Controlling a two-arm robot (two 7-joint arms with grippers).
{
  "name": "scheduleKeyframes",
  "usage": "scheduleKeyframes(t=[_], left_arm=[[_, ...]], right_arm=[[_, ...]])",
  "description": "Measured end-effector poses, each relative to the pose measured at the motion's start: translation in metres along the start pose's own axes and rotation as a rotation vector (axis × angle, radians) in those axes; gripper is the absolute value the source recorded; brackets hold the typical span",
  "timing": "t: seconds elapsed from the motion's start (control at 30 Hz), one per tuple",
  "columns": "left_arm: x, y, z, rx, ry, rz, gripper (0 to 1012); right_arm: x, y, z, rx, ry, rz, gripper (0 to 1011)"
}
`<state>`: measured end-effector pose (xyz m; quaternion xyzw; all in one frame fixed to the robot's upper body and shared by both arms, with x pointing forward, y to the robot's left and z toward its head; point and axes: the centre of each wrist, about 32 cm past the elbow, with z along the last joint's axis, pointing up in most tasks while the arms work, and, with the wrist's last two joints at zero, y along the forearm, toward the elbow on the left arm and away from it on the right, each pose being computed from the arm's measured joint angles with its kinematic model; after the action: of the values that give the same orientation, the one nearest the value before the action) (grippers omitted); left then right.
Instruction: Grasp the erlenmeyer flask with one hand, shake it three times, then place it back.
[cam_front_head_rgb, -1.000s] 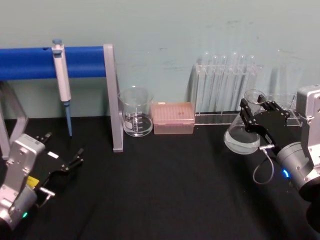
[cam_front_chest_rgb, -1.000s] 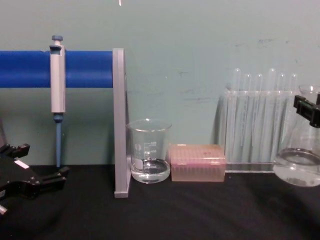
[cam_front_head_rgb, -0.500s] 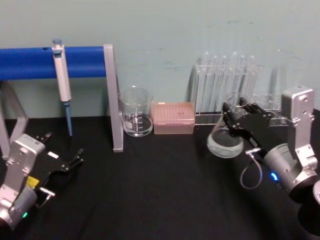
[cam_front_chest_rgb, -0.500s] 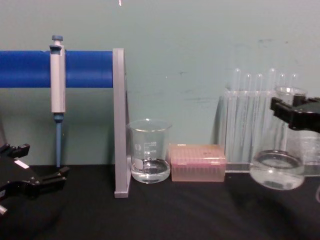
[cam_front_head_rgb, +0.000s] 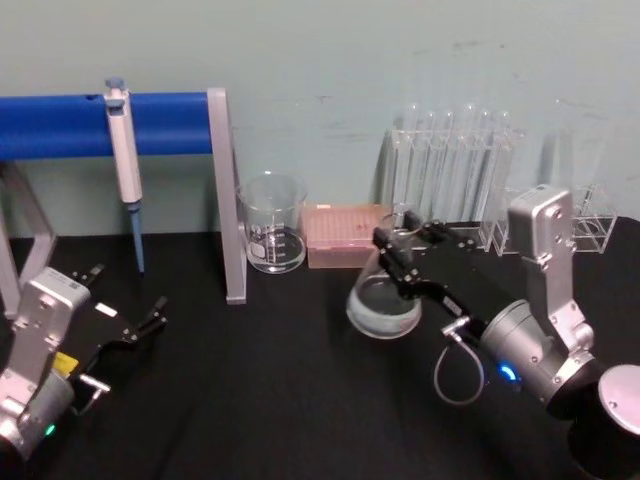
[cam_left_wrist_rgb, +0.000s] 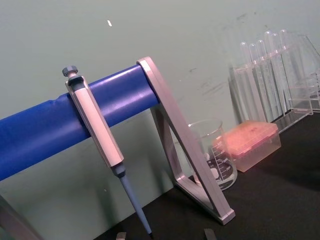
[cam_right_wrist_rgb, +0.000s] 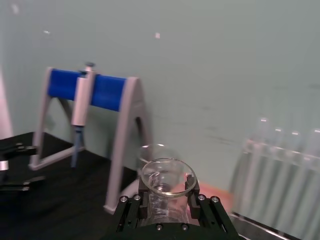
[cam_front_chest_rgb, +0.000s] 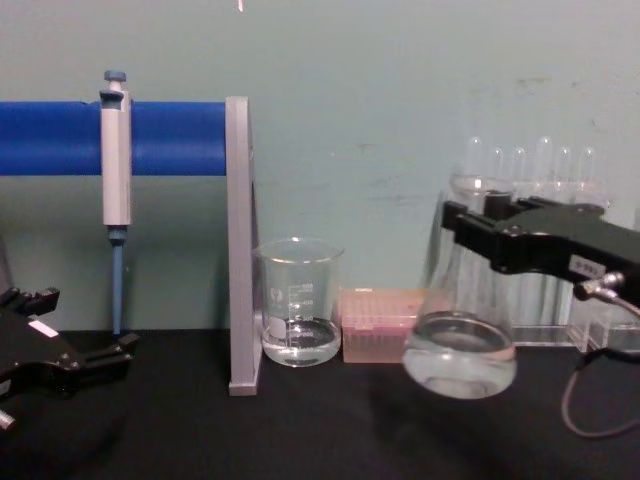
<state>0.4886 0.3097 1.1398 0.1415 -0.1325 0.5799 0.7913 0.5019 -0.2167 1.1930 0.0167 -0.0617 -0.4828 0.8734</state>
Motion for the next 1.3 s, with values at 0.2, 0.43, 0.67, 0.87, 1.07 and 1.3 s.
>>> scheduleKeyframes(t=[0.2, 0.43, 0.67, 0.87, 1.07, 1.3], left_arm=[[0.0, 0.0, 0.0, 0.0, 0.0, 0.0, 1001], [0.0, 0.0, 0.0, 0.0, 0.0, 0.0, 1001], [0.0, 0.0, 0.0, 0.0, 0.0, 0.0, 1001], [0.0, 0.0, 0.0, 0.0, 0.0, 0.0, 1001], [0.0, 0.0, 0.0, 0.0, 0.0, 0.0, 1001], [0.0, 0.0, 0.0, 0.0, 0.0, 0.0, 1001]], right_arm=[[-0.007, 0.001, 0.001, 0.007, 0.006, 0.077, 450], [-0.01, 0.0, 0.0, 0.005, 0.008, 0.147, 450], [-0.008, 0.001, -0.001, -0.001, 0.007, 0.171, 450], [-0.004, 0.003, -0.003, -0.005, 0.007, 0.187, 450], [0.0, 0.006, -0.004, -0.006, 0.008, 0.201, 450], [0.006, 0.009, -0.009, -0.014, 0.014, 0.214, 450]])
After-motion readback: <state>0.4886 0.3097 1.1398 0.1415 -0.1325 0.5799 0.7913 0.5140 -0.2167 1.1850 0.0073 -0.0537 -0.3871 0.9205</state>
